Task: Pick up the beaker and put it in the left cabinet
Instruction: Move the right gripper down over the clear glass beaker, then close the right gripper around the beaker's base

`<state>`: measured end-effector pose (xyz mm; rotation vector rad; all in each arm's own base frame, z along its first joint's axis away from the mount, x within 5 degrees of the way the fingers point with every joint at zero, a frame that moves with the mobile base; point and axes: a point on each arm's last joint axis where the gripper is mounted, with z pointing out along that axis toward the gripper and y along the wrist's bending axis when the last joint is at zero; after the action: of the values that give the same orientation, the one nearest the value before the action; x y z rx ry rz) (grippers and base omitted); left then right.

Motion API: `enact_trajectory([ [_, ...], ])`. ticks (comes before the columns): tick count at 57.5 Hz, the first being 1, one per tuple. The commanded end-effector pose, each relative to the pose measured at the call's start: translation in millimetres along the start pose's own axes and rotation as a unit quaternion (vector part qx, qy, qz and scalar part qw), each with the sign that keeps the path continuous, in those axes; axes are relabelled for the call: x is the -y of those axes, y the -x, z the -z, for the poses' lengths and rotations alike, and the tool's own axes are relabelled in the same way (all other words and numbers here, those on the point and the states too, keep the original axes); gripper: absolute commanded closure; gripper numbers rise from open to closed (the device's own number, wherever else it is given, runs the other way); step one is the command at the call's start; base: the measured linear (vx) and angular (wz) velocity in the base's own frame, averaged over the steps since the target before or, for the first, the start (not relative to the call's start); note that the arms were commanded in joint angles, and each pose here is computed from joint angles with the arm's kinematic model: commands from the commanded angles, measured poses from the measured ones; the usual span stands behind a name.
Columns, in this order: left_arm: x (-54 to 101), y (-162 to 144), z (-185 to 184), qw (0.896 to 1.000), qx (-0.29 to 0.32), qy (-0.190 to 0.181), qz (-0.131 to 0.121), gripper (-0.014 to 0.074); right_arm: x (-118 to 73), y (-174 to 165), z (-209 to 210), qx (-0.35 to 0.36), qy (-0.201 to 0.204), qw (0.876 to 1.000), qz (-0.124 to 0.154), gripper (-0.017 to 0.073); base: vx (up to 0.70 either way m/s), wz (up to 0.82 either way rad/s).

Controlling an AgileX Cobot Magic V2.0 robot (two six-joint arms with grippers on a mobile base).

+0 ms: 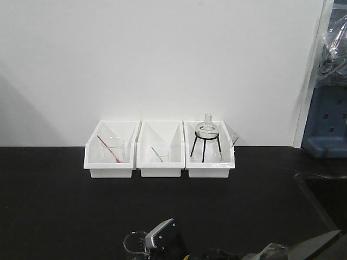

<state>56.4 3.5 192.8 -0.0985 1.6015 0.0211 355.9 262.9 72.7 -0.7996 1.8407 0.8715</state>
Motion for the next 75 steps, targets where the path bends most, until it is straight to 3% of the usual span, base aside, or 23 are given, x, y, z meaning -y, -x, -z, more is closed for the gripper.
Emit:
enact_trajectory([
  [1,-0.7,14,2,0.998,0.057,0.004,0.004,0.0600,-6.3,38,3,0.070,0.017,0.997,0.019,-0.0049,0.00,0.00],
  [27,-0.7,14,2,0.998,0.057,0.004,0.004,0.0600,3.2,44,4,0.101,-0.029,0.994,-0.031,0.0003,0.00,0.00],
  [53,-0.7,14,2,0.998,0.057,0.004,0.004,0.0600,1.0,57,9,0.099,-0.037,0.994,-0.023,0.0351,0.00,0.00],
  [59,-0.7,14,2,0.998,0.057,0.004,0.004,0.0600,-0.8,70,16,0.093,-0.051,0.994,-0.017,0.0387,0.00,0.00],
  [75,-0.7,14,2,0.998,0.057,0.004,0.004,0.0600,-13.0,118,41,0.123,-0.066,0.990,0.007,0.0383,0.00,0.00],
])
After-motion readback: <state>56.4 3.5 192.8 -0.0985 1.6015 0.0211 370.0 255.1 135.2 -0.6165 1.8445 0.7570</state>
